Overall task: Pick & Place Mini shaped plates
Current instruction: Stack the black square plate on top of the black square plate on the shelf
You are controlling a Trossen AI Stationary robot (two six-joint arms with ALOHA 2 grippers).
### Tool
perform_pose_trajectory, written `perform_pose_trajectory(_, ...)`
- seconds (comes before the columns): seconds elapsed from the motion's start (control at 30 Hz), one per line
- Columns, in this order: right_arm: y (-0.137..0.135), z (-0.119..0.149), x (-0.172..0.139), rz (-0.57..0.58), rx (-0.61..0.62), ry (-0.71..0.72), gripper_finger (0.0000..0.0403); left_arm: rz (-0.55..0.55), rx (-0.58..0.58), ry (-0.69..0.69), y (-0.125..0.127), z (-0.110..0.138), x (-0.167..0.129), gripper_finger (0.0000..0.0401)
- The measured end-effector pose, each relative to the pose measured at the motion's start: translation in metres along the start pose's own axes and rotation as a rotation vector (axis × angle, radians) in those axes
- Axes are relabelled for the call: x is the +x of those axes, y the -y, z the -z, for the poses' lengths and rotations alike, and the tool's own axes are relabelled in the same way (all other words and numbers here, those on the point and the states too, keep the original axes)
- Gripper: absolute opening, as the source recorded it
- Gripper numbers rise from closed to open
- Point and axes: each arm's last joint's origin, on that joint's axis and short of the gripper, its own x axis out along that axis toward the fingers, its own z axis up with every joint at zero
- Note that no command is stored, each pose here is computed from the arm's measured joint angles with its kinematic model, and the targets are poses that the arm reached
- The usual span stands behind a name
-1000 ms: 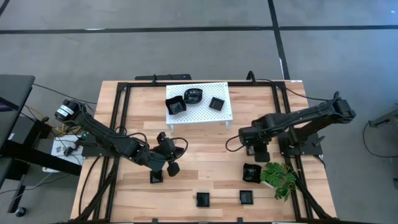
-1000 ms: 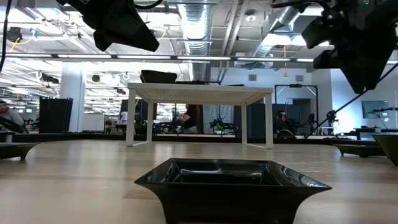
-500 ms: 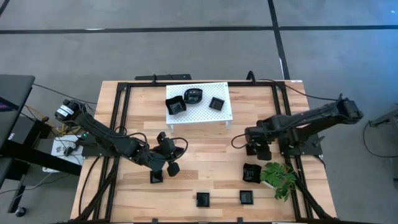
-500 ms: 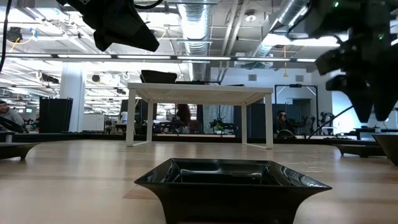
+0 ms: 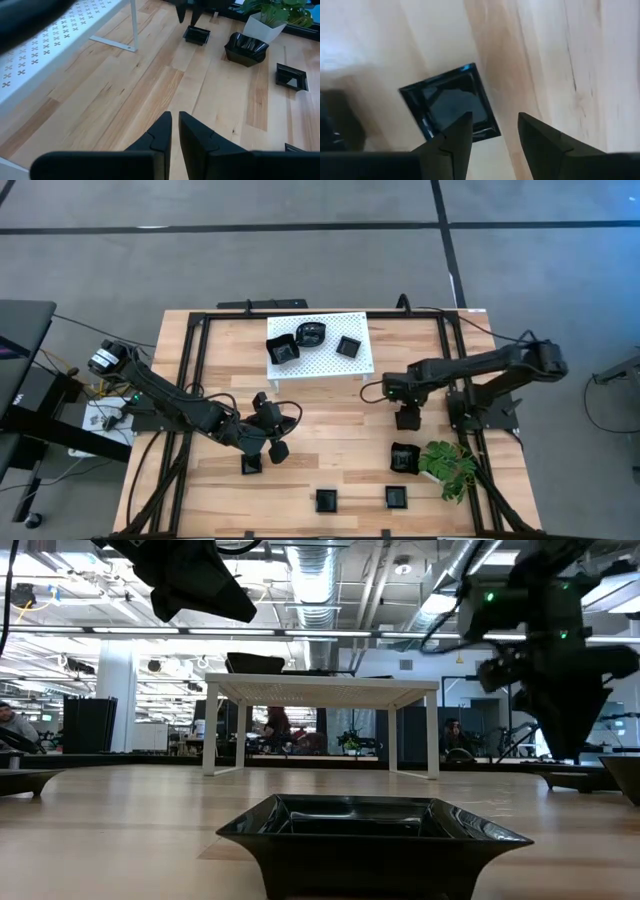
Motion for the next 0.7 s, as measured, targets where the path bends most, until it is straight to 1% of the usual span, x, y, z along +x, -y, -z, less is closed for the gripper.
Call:
perform_pose_trajectory(0.23,0.0,-0.006,0.02,0.021,-0.013,-0.096,0.015,0.001,-0.001,0.001,0.0,0.0,0.0,0.0035)
perform_pose_trajectory(0.4,0.0,-0.008,0.027,0.027,-0.01,-0.137,0.0134,0.001,0.001,0.002,0.0,0.0,0.0,0.0035)
perform_pose_trajectory(0.5,-0.001,-0.009,0.028,0.024,-0.01,-0.142,0.011,0.001,0.001,0.002,0.0,0.0,0.0,0.0035)
perform_pose_trajectory(0.7,-0.001,-0.009,0.023,-0.004,-0.011,-0.119,0.0043,0.001,0.001,0.002,0.0,0.0,0.0,0.0035)
